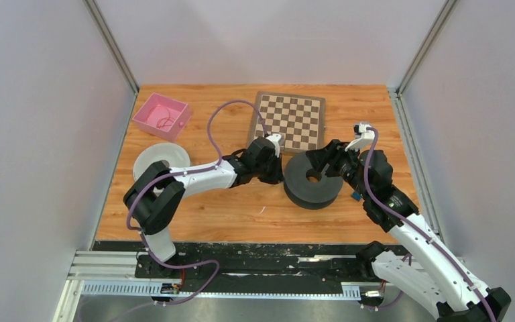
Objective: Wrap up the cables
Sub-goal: Move the cable reel to the center of the board.
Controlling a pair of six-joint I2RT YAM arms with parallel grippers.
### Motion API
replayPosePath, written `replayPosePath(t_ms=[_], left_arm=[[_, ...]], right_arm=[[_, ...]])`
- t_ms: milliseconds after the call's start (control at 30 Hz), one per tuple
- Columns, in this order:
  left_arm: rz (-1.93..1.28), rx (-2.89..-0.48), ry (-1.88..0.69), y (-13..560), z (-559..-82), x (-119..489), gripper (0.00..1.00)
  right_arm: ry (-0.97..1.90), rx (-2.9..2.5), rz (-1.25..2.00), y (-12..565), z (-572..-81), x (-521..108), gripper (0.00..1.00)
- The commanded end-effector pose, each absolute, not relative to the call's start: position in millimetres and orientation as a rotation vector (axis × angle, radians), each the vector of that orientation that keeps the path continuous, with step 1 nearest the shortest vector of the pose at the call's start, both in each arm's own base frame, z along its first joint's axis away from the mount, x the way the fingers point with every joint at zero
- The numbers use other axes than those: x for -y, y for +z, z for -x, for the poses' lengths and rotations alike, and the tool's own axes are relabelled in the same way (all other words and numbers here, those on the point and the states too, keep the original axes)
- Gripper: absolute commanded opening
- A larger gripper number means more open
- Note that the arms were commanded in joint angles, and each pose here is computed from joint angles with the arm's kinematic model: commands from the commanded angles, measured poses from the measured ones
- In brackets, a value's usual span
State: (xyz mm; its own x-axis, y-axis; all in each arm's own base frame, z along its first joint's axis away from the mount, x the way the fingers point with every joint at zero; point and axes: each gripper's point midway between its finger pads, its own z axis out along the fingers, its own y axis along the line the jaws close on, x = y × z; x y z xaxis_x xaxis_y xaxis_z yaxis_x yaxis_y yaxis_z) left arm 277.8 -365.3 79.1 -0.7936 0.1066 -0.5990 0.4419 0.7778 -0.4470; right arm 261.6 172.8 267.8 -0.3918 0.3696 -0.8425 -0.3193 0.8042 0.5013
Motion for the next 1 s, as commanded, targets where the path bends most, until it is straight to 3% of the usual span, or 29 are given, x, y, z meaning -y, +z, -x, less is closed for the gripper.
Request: replayPosePath(t_ms=[0,267,533,633,800,967], left_arm=[[-0.356,-2.252,-0.816,124.8,-293.9,371.1,0.16],[-0.158,-2.128,-0.128,179.1,-326.3,215.2,0.28],[0.234,-2.072,0.023,210.8,-334.3,68.5,0.35],[0.345,-2.016,0.118,213.8,-324.6,27.6,0.47],[0.544,-1.923,0.167,208.2,-293.8,-22.3,0.55],[0.647,-1.67,0.136,237.3,-265.5,-47.2,0.6]], right_arm=[[0.745,-1.802,-0.04,275.0,-260.1,-170.7,0.55],[0.834,-1.842,0.05,263.9,-256.0,-191.8,0.54],[1.066,-1.895,0.128,244.9,-262.6,-272.5,0.53],[1.124,-1.937,0.203,229.8,-262.4,-322.3,0.53],[1.244,-1.973,0.296,200.6,-264.9,-406.5,0.55],[1.404,-1.973,0.351,178.5,-278.7,-475.2,0.58]])
